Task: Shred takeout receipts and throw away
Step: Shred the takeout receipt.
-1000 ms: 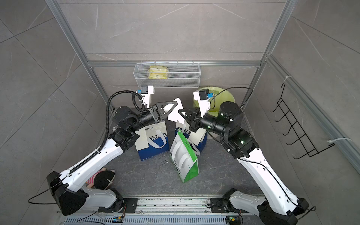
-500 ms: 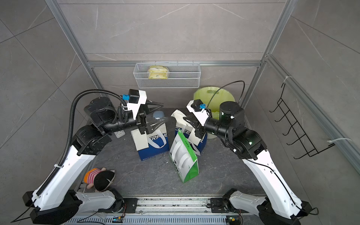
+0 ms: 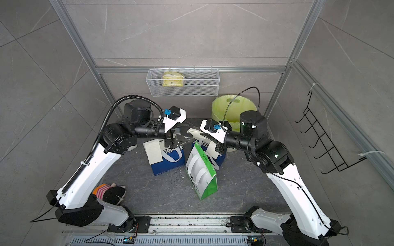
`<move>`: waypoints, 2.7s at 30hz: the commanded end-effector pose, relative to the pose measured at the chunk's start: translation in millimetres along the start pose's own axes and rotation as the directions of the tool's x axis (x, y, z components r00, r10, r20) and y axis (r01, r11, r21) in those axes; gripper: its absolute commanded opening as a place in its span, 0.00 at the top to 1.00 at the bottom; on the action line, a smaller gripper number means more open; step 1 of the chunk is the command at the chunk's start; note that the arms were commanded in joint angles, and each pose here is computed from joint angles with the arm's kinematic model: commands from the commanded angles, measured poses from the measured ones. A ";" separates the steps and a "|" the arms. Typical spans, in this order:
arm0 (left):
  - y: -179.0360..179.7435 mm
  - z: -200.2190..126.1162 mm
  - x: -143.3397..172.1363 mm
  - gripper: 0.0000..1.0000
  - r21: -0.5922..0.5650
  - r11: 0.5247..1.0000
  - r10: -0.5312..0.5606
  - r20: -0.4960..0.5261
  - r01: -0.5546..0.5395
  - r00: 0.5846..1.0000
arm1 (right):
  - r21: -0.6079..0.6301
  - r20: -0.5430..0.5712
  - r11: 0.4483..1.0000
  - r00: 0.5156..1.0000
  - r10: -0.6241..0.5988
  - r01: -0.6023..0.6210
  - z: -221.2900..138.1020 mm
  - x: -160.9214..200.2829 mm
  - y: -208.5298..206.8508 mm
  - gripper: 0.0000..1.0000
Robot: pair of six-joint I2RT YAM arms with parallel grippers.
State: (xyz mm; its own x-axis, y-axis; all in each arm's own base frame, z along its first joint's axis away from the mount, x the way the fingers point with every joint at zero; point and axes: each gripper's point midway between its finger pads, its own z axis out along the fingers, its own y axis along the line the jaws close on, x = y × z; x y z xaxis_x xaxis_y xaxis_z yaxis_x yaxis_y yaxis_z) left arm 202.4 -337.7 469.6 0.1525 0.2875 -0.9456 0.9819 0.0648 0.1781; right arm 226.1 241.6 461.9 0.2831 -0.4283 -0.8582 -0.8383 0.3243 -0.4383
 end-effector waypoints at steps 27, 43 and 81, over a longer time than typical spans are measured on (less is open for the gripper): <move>-11.6 5.2 -24.9 0.95 0.012 0.997 0.072 0.087 -0.073 0.994 | -0.031 0.025 0.998 0.998 -0.057 0.058 -4.1 -11.2 8.1 1.00; -3.9 2.2 -28.4 0.43 -0.048 0.997 0.071 0.110 -0.066 0.991 | 0.012 0.016 0.999 0.998 -0.053 0.053 -10.1 -10.7 5.2 1.00; 22.3 -24.1 -49.1 1.00 0.202 0.959 -0.256 0.315 0.199 0.914 | 0.144 0.034 0.929 0.936 -0.349 0.341 -24.3 9.0 17.9 1.00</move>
State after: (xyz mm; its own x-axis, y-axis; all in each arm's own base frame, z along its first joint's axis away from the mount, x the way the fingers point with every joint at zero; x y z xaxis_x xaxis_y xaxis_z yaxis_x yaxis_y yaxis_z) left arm 198.5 -349.0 473.4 -0.0721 0.1080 -0.9915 0.9943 -0.0706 -0.0800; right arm 209.5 236.1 463.6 0.5581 -0.4300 -0.7097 -0.6537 0.2990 -0.6952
